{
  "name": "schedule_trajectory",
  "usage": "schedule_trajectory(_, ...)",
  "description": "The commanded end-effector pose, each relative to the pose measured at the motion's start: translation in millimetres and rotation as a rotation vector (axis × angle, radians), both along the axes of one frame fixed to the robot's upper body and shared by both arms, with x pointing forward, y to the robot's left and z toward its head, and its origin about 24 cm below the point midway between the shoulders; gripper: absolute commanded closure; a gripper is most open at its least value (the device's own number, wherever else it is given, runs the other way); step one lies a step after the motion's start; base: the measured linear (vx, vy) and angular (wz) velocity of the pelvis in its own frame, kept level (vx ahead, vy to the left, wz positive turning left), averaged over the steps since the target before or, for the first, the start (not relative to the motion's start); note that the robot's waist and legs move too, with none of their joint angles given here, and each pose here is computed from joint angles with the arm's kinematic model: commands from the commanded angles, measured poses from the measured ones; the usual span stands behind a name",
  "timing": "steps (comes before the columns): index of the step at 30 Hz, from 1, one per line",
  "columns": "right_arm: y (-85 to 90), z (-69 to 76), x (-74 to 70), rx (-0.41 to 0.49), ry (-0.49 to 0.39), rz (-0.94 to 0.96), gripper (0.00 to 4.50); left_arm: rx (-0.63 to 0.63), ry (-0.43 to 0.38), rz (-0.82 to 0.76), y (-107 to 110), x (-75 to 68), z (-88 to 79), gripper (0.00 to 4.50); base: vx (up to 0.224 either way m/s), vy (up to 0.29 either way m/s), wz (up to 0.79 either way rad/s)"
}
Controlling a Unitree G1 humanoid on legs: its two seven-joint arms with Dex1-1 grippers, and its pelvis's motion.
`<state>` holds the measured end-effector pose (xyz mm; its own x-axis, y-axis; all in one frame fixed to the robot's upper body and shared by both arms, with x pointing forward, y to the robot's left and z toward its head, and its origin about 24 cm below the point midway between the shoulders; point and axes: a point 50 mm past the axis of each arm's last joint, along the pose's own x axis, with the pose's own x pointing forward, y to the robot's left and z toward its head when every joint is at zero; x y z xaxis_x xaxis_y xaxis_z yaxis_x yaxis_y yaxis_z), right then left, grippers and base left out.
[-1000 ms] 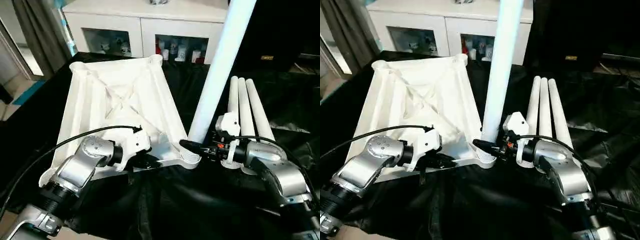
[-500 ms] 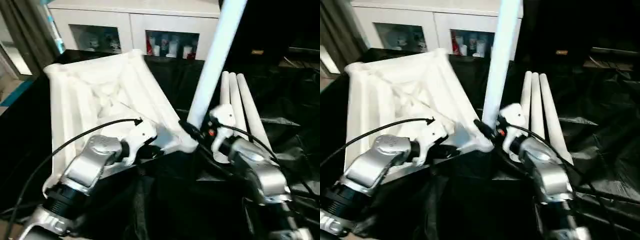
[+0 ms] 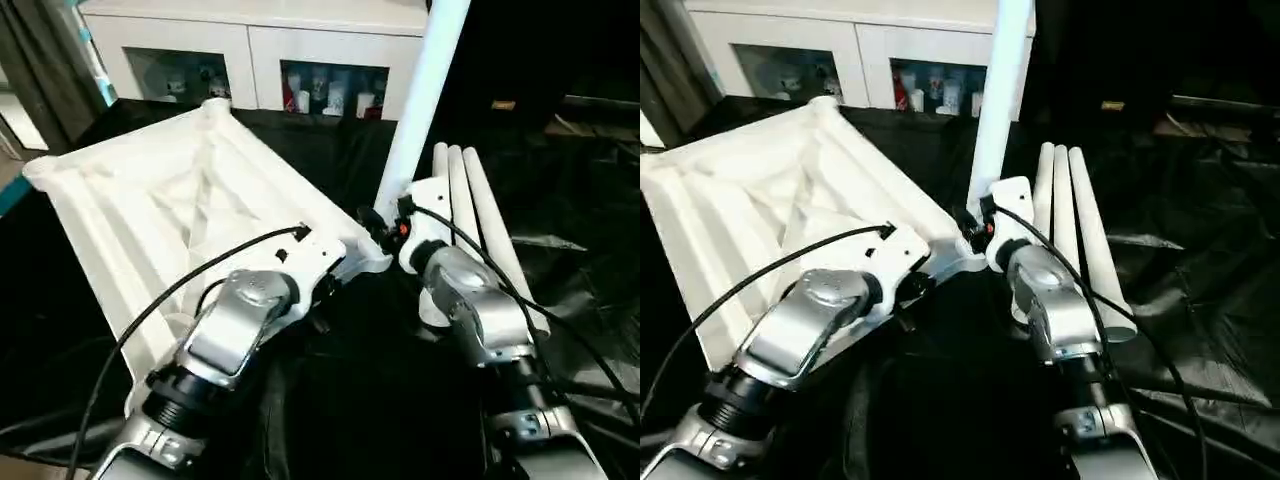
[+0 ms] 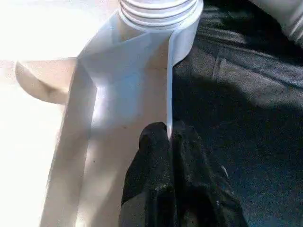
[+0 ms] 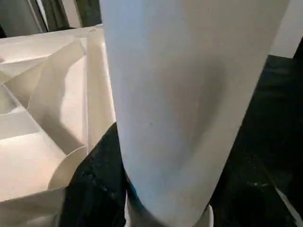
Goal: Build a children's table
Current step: Insert table leg to table base, then rotate leg to tighten
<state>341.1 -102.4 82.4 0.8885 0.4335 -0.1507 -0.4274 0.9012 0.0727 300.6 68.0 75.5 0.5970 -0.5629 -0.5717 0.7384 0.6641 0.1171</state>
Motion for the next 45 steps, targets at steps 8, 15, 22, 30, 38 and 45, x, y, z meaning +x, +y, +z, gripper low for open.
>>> schedule_trajectory(8, 16.0, -65.7, -21.9, -0.066, 0.327, 0.058, 2.62, 0.01, -0.038, 0.0, -4, 4.2, 10.4, 4.5, 0.0, 0.0, 0.0)
schedule_trajectory(15, 14.6, -56.7, -15.3, -0.01, 0.282, 0.06, 2.06, 0.009, -0.035, -0.002, 0, 4.2, 11.2, 4.5, 0.0, 0.0, 0.0)
schedule_trajectory(22, 9.6, -42.2, -12.0, 0.002, 0.21, 0.095, 1.35, -0.007, -0.065, -0.022, 3, 6.4, 15.7, 4.5, 0.0, 0.0, 0.0)
schedule_trajectory(30, 0.9, -20.8, -13.1, 0.009, 0.121, 0.169, 0.64, -0.015, -0.096, -0.081, 7, 6.3, 18.6, 4.5, 0.0, 0.0, 0.0)
schedule_trajectory(38, -20.6, -2.8, -30.0, -0.077, 0.08, 0.393, 0.48, -0.081, -0.095, -0.257, 17, -4.0, 16.5, 4.5, 0.0, 0.0, 0.0)
schedule_trajectory(45, -44.1, 3.2, -44.8, -0.145, 0.1, 0.578, 0.48, -0.088, -0.078, -0.423, 34, -15.6, 13.7, 4.5, 0.0, 0.0, 0.0)
